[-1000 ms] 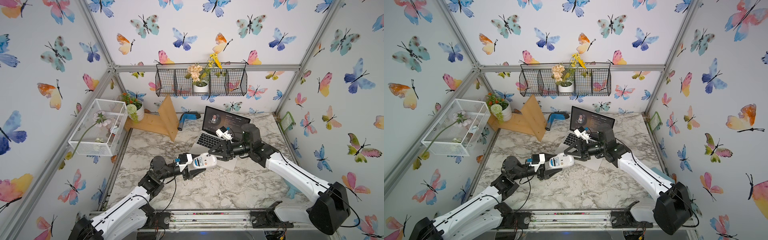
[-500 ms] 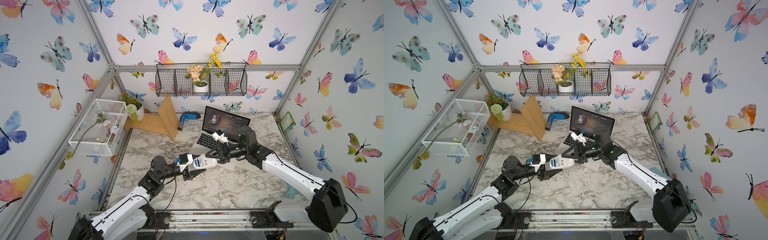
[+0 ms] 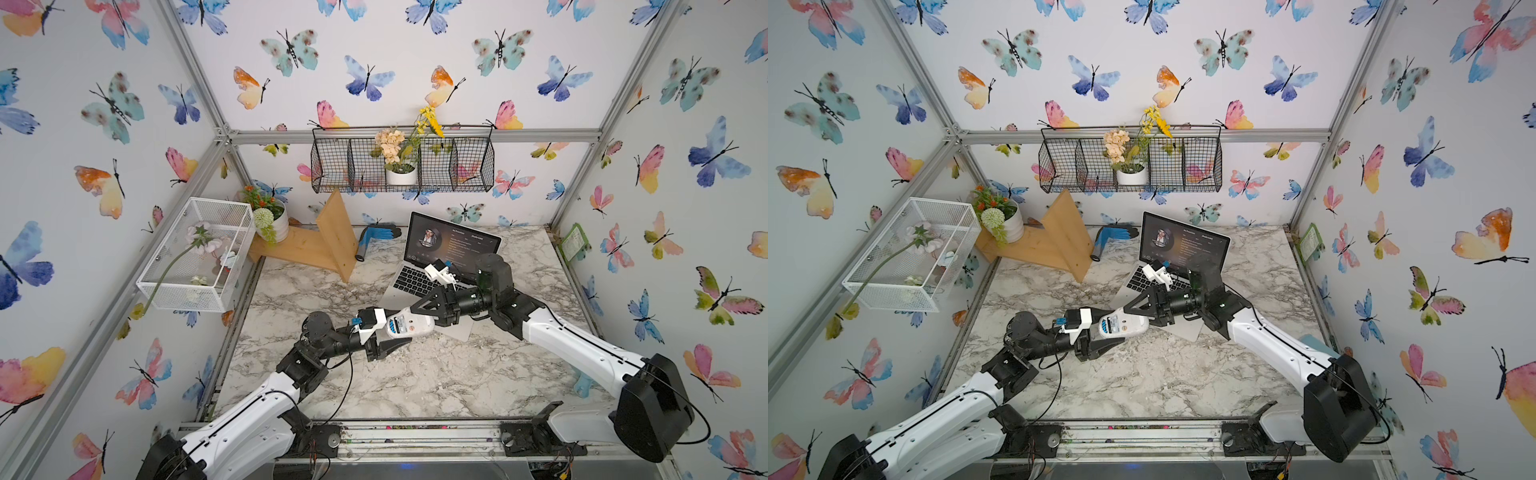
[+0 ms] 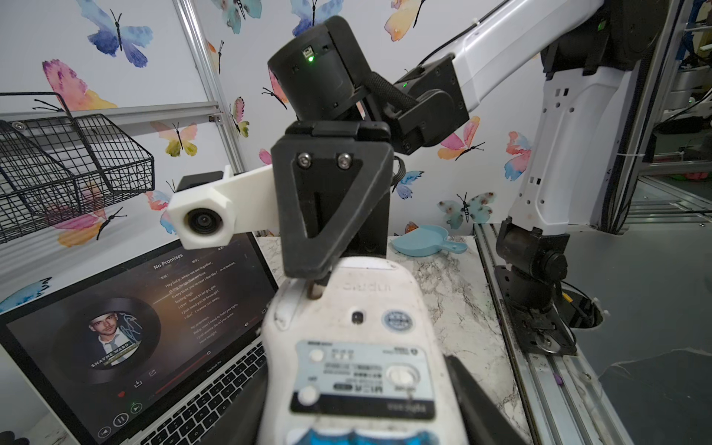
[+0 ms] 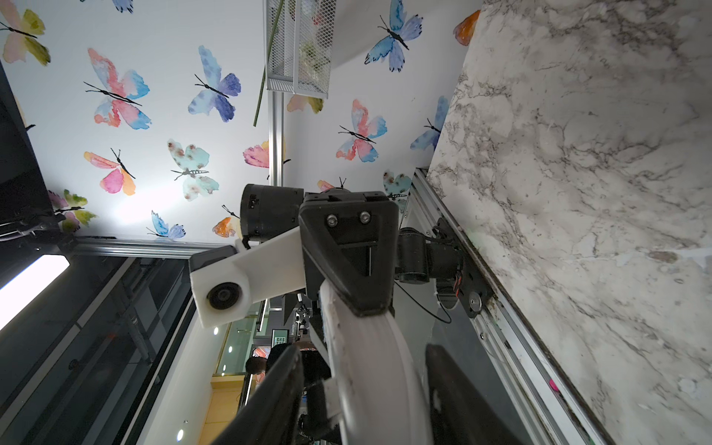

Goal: Remove the wireless mouse receiver from the laptop
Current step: Adjust the USB plug on the mouse.

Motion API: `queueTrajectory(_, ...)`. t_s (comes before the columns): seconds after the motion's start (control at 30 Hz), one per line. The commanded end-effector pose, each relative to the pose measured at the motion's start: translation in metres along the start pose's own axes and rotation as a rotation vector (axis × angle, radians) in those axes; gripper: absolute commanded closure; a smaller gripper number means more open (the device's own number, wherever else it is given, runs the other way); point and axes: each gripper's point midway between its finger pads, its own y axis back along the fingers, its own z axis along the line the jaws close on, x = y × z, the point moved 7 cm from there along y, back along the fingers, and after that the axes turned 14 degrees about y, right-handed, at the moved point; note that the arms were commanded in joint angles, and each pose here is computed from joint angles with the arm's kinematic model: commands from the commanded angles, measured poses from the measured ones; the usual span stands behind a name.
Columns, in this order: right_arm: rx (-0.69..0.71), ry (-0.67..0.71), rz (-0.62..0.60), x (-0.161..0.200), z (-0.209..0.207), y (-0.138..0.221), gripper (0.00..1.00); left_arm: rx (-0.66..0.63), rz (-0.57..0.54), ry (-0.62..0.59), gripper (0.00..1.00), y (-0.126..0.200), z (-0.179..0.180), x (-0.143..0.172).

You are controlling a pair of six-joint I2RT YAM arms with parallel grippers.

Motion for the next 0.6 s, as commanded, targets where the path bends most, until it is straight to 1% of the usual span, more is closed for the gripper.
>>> queueTrajectory(0.0, -0.011, 0.014, -0.003, -0.0005, 0.0004, -0.0015, 0.49, -0.039, -0.048, -0.036, 1.00, 0.0029, 0.0022, -0.0105)
queueTrajectory(0.27, -0.011, 0.021, -0.007, -0.0008, 0.0002, -0.0015, 0.51, -0.063, -0.055, -0.033, 1.00, 0.0042, 0.0040, -0.0092)
queueTrajectory(0.37, -0.010, 0.030, -0.009, -0.0010, -0.0003, -0.0018, 0.56, -0.064, -0.061, -0.031, 1.00, 0.0046, 0.0036, -0.0103)
queueTrajectory(0.57, -0.009, 0.030, -0.014, -0.0009, -0.0021, -0.0020, 0.59, -0.067, -0.065, -0.033, 1.00, 0.0047, 0.0036, -0.0122)
